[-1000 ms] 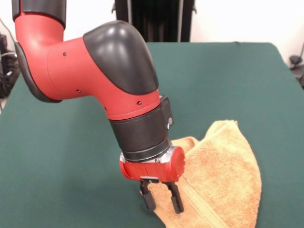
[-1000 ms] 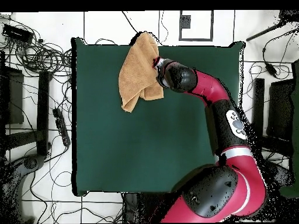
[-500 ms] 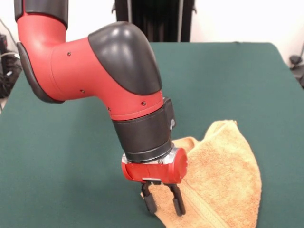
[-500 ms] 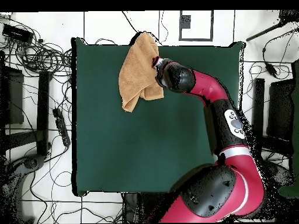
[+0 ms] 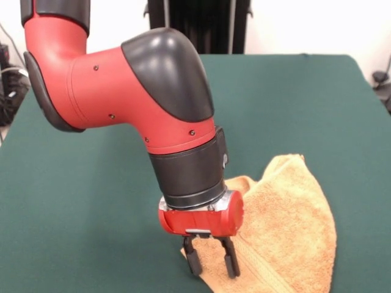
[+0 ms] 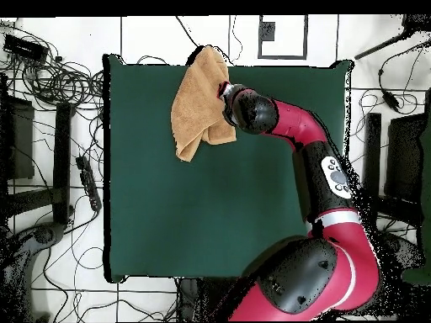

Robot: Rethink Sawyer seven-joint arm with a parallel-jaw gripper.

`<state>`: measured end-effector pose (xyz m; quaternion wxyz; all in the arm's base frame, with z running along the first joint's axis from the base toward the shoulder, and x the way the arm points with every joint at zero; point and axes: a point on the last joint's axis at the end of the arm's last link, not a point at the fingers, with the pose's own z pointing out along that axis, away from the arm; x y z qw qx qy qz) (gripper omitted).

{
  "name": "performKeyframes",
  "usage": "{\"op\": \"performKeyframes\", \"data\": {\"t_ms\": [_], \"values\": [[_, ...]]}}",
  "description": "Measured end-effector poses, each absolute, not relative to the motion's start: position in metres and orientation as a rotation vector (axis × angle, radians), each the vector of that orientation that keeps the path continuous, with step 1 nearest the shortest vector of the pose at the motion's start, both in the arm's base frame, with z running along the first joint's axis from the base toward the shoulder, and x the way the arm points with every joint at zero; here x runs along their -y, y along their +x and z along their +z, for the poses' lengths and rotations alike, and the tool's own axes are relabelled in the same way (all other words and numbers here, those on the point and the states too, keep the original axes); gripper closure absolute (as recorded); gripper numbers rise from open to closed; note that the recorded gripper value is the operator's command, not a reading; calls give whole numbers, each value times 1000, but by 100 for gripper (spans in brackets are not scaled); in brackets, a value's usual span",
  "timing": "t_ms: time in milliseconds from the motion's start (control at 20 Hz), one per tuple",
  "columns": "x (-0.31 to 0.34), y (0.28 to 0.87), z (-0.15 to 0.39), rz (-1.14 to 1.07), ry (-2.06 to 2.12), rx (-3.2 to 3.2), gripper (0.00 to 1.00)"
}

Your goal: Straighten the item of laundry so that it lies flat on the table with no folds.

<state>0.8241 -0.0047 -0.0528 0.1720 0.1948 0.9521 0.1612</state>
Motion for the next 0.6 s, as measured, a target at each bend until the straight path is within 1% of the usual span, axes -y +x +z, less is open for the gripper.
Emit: {"op": "performKeyframes", "data": {"t_ms": [600], "values": [[3, 825, -53, 444, 536, -2702, 0]]}}
